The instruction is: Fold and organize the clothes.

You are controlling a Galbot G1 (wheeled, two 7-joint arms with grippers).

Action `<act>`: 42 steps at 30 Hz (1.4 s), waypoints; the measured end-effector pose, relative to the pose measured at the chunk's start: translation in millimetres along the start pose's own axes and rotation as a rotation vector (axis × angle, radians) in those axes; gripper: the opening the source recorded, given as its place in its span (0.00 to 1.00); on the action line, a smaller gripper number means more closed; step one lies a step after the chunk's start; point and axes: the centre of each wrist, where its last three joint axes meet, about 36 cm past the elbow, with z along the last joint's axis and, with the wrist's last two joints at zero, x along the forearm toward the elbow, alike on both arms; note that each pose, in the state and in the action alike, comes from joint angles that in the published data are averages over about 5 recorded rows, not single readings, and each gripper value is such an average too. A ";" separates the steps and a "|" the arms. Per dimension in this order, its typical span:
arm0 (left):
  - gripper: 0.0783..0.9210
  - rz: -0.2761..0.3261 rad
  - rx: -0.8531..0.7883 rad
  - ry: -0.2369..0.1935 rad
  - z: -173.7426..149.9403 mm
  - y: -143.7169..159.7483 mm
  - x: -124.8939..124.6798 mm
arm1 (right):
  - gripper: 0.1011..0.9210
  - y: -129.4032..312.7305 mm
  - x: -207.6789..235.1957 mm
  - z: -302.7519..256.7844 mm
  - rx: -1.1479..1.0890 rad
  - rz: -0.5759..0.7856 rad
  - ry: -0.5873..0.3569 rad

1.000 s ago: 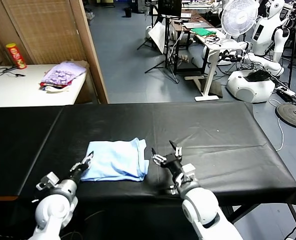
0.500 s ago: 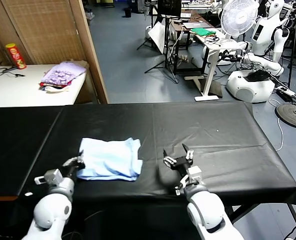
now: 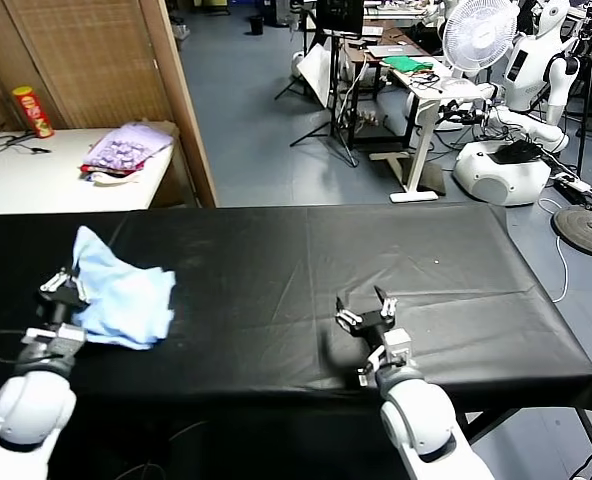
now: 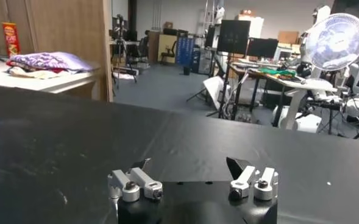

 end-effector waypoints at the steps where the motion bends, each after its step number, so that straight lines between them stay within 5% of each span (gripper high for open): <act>1: 0.07 0.023 0.039 0.001 -7.2 -2.2 2.6 | 0.85 0.0 0.4 0.8 0.000 0.000 0.002; 10: 0.07 0.350 0.670 0.039 -73.9 -75.3 27.9 | 0.85 -9.0 3.4 6.6 0.001 0.008 0.013; 17: 0.08 0.486 0.858 0.000 -107.8 -138.1 40.2 | 0.85 -7.2 1.6 7.2 -0.049 -0.066 0.003; 23: 0.38 0.598 0.889 -0.118 -118.9 -163.3 53.5 | 0.85 -0.4 -5.2 5.2 -0.139 -0.171 0.021; 27: 0.64 0.617 0.913 -0.235 -121.4 -161.9 57.7 | 0.85 9.8 -14.4 4.1 -0.212 -0.237 0.062; 30: 0.79 0.604 0.914 -0.275 -119.3 -157.2 60.1 | 0.85 20.9 -24.6 3.8 -0.267 -0.267 0.106; 37: 0.85 0.558 0.902 -0.279 -104.9 -147.8 64.9 | 0.84 46.6 -62.6 5.2 -0.385 -0.287 0.182; 42: 0.85 0.522 0.898 -0.262 -92.6 -142.6 68.6 | 0.63 58.3 -88.4 5.4 -0.423 -0.279 0.199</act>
